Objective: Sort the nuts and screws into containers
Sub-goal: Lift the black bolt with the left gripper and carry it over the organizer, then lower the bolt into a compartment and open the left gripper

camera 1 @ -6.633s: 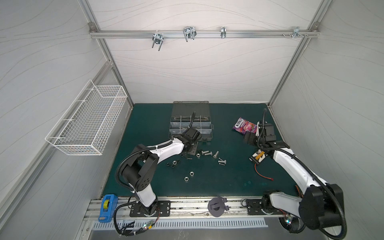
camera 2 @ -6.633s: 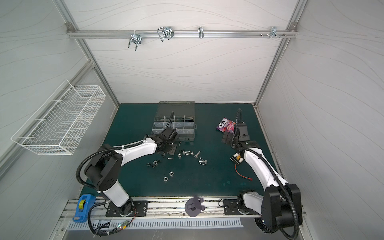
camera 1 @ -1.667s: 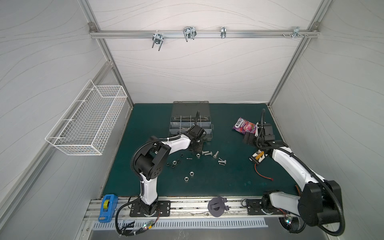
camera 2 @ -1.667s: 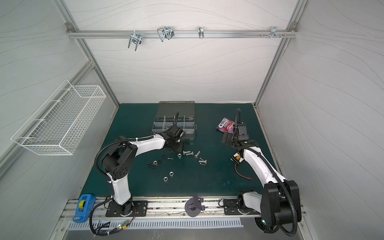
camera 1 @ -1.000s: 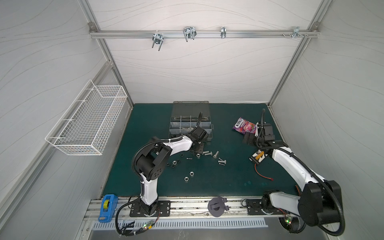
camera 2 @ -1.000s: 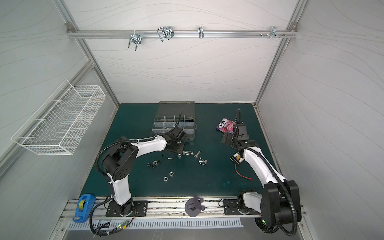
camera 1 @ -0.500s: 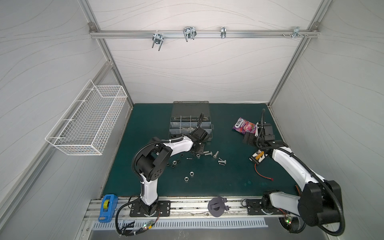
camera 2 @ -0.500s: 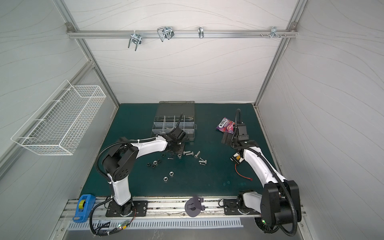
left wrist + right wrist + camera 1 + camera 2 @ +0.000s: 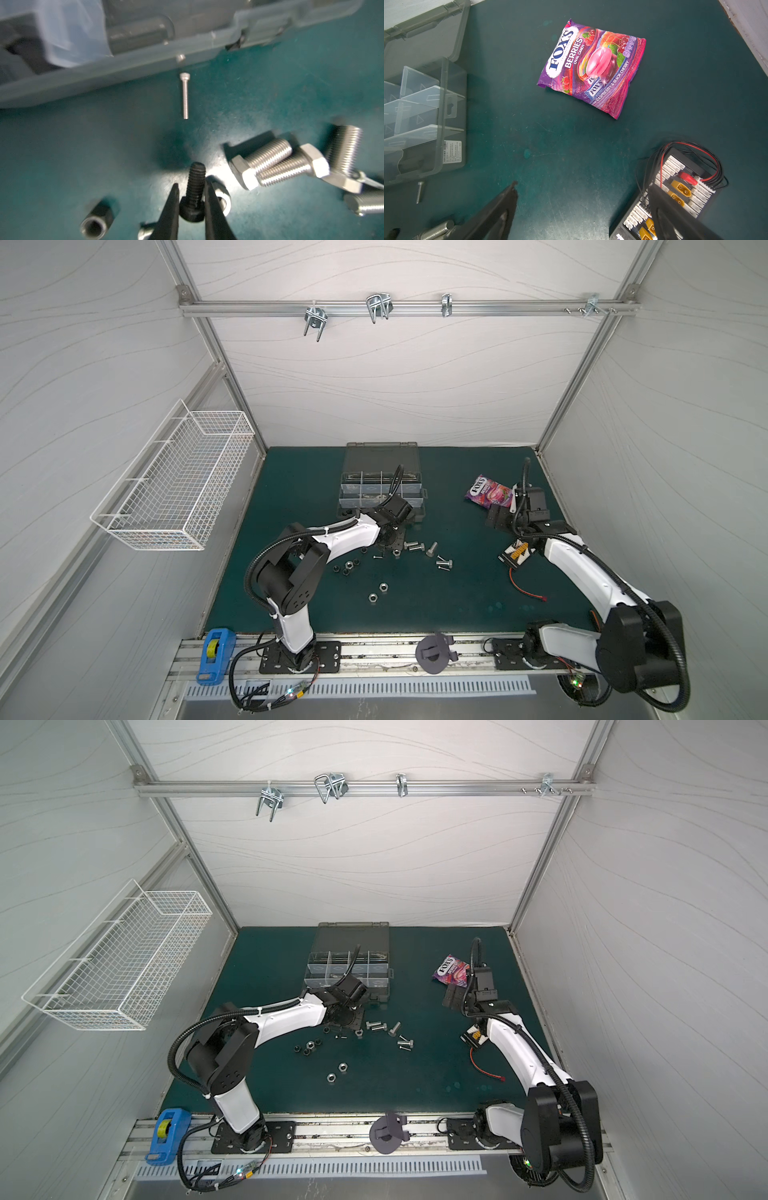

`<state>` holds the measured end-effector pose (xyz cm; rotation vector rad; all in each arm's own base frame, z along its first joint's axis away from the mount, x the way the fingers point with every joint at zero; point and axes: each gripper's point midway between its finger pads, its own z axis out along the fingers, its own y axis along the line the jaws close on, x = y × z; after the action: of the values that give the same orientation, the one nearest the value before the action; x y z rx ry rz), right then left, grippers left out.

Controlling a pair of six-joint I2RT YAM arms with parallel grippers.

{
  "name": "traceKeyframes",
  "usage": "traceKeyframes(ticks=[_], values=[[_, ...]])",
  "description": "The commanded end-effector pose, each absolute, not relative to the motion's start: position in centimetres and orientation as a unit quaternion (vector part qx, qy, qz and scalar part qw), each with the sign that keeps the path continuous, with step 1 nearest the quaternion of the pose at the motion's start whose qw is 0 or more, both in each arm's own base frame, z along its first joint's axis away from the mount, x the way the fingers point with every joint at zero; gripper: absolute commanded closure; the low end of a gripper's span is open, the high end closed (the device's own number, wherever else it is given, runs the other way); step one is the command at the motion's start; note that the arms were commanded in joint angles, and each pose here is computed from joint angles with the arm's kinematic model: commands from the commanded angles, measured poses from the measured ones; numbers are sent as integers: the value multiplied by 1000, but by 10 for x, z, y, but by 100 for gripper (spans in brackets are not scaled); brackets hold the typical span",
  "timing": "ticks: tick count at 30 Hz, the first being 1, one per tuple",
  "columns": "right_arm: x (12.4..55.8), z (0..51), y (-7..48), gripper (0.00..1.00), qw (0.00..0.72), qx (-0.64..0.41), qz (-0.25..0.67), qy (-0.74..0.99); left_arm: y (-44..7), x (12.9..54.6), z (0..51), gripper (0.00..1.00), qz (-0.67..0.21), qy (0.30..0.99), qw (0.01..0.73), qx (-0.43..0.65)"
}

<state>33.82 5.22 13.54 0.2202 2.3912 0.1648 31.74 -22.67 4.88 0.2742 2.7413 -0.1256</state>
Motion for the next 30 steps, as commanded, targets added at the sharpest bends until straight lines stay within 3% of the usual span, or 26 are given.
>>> traceKeyframes(ticks=[1,18,30], values=[[337,139,54,1,364,87,67,925,-217,321,70,87,-26,972,218,84],[337,138,55,1,361,86,70,926,-158,378,113,87,-35,965,259,-18],[338,138,56,1,360,84,71,926,-125,423,107,87,-27,966,250,-54]])
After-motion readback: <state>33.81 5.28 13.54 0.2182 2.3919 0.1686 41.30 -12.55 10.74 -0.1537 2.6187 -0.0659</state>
